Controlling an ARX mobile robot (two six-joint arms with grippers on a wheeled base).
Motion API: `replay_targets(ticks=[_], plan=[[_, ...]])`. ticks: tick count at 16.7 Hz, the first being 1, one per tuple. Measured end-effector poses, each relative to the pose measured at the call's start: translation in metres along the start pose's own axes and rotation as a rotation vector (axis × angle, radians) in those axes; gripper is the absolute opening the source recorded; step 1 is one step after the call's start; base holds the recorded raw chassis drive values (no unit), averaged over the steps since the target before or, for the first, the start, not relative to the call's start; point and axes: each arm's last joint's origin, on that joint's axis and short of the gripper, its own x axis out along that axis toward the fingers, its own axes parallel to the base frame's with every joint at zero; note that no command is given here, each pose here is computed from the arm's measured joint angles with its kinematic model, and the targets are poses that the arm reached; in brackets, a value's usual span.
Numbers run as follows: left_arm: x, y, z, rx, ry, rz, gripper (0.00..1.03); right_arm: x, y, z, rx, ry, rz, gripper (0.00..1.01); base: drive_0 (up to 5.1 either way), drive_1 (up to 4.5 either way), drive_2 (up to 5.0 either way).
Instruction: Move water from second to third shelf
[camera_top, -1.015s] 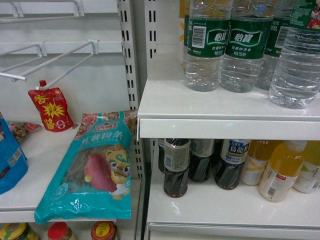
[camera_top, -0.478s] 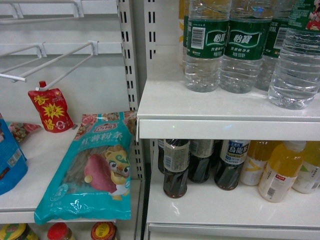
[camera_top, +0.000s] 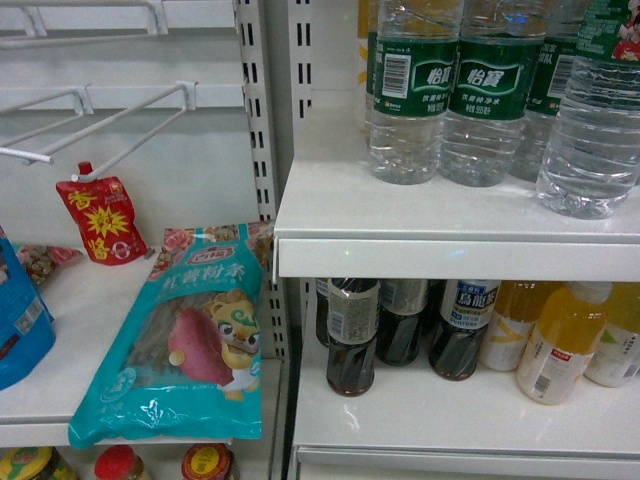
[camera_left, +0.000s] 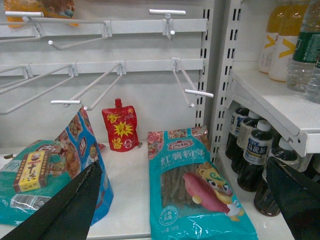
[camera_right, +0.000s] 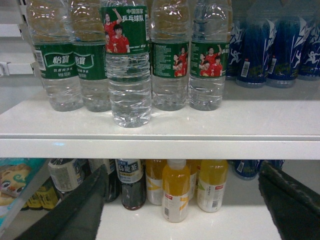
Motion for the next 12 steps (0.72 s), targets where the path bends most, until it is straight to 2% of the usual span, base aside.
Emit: replay_targets(ticks=[1,2,3,12], plan=[[0.0,0.0,0.0,0.0,0.0,0.0,0.98,0.0,0.0,0.0,0.0,0.0,0.0,0.94,0.0,0.0,0.0],[0.0,0.0,0.0,0.0,0.0,0.0,0.98,0.0,0.0,-0.0001,0.0,0.0,0.0,1.0,0.0,0.0,0.0],[0.0,0.0,0.0,0.0,0.0,0.0,0.98,0.0,0.0,0.0,0.0,0.0,0.0,0.97,0.0,0.0,0.0],[0.0,-0.0001,0.0001,0.0,-0.001,-0.001,0.98,0.0,0.0,0.0,0.0,-0.001,0.0,0.98,0.0,0.0,0.0]])
